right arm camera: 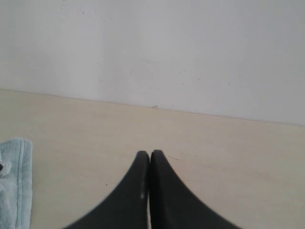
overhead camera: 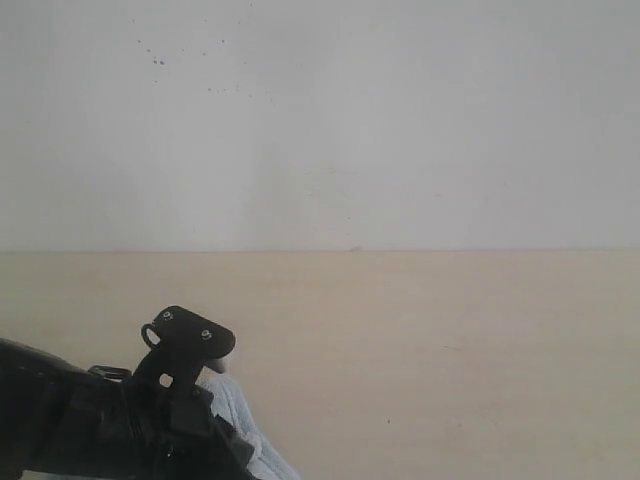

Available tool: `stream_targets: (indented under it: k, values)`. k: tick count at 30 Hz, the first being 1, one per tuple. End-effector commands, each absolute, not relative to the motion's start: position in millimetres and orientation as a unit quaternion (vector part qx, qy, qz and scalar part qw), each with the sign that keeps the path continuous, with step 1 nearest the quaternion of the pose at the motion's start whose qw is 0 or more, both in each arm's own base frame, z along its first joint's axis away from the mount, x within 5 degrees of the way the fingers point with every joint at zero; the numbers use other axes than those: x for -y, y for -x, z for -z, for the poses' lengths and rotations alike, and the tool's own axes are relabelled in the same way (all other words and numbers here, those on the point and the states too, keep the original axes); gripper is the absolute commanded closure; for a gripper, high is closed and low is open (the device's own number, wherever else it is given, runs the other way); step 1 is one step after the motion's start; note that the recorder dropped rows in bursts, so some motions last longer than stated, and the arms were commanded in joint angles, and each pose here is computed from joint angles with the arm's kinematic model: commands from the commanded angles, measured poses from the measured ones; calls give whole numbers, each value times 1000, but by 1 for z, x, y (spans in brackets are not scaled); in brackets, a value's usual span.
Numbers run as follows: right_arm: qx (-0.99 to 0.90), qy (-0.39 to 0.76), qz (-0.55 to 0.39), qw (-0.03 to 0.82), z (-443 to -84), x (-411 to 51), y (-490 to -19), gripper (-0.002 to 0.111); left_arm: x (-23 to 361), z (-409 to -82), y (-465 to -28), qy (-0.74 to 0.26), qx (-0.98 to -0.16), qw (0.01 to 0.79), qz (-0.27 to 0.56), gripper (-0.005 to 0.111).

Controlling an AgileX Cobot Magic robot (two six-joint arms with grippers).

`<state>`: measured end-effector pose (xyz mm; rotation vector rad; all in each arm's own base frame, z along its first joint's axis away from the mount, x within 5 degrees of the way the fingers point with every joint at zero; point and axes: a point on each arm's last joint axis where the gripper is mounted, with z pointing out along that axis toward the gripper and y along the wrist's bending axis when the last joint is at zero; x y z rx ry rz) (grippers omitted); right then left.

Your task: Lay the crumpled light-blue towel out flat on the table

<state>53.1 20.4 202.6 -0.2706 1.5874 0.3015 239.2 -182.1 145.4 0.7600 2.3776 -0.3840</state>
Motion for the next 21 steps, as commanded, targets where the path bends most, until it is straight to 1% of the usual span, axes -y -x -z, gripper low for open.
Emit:
stream_targets:
  k: [1,6,11,13,17,19,21]
  values:
    - [-704,122,-133,686,-203,-20,-53,109,183,-171,-236,-280,-882,339,169,103]
    - [-704,123,-132,687,-203,-20,-53,109,177,-209,-228,-275,-857,395,186,103]
    - [-704,123,-132,687,-203,-20,-53,109,158,-247,-207,-263,-828,456,194,103]
    - [-704,123,-132,687,-203,-20,-53,109,139,-265,-188,-246,-811,497,186,103]
    - [-704,123,-132,687,-203,-20,-53,109,115,-286,-156,-225,-778,550,206,103]
    - [-704,123,-132,687,-203,-20,-53,109,100,-294,-136,-203,-759,575,228,103]
    - [-704,123,-132,687,-203,-20,-53,109,79,-298,-104,-160,-727,603,288,103]
